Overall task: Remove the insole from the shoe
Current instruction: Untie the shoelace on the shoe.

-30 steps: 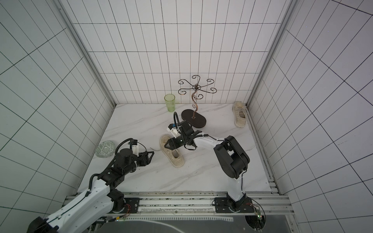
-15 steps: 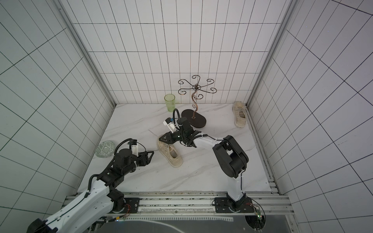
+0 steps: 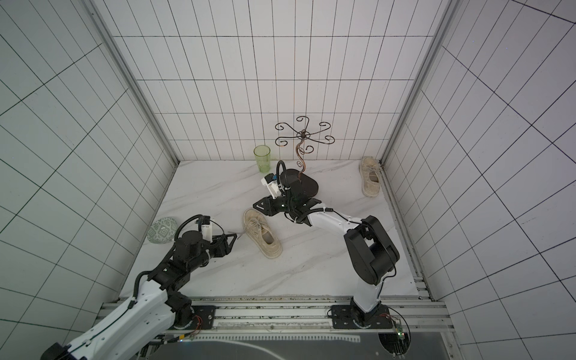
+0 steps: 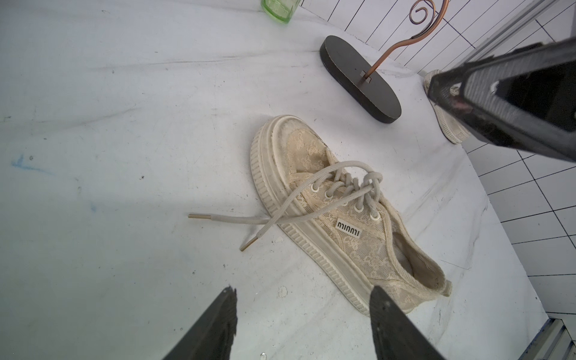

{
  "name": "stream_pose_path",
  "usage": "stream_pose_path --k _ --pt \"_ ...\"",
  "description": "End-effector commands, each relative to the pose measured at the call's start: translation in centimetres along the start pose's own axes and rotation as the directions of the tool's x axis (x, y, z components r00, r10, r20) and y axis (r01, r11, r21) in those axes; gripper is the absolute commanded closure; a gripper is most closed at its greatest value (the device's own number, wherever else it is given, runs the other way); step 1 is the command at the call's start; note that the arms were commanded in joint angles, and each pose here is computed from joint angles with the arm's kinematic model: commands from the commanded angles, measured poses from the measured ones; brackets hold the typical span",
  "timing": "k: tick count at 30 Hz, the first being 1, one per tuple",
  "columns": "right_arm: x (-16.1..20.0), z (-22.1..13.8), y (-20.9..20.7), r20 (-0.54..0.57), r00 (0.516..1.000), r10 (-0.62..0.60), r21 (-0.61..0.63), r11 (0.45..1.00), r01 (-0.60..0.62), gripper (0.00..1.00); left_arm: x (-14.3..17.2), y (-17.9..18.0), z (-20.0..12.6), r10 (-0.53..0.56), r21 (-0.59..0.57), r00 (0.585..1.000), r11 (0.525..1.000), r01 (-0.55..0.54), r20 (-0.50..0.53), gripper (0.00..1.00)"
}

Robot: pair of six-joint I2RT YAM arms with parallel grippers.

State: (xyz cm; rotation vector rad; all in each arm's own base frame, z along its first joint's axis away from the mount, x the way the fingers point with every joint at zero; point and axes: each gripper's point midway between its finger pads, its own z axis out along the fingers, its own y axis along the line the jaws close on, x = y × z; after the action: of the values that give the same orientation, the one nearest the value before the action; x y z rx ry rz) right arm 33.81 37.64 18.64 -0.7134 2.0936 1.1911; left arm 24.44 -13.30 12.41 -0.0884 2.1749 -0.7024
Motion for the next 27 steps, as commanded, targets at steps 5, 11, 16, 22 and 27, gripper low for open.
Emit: stream_pose_path --k 5,11,16,22,27 --pt "5.0 1.1 -0.9 -0.176 0.984 -0.018 0.112 0.993 0.038 0.73 0.3 0.5 0.2 -0.005 -0.016 1.0 1.0 0.005 -0.01 0.33" --pt "6.0 2.0 -1.0 -0.22 0.975 -0.033 0.126 0.99 0.062 0.81 0.2 0.4 0.0 -0.006 -0.011 1.0 1.0 0.006 -0.003 0.33" --pt "7.1 1.8 -2.2 -0.248 0.968 -0.033 0.194 0.977 0.083 0.78 0.3 0.5 0.0 -0.01 -0.013 1.0 1.0 0.01 -0.002 0.33" --pt "6.3 2.1 -2.2 -0.238 0.97 -0.057 0.208 0.972 0.108 0.75 0.3 0.4 0.0 -0.009 -0.01 1.0 1.0 0.009 -0.005 0.33" --pt "6.7 3.4 -1.2 -0.27 0.959 -0.084 0.165 0.977 0.133 0.75 0.3 0.4 0.0 -0.01 -0.01 1.0 1.0 0.01 -0.003 0.33"
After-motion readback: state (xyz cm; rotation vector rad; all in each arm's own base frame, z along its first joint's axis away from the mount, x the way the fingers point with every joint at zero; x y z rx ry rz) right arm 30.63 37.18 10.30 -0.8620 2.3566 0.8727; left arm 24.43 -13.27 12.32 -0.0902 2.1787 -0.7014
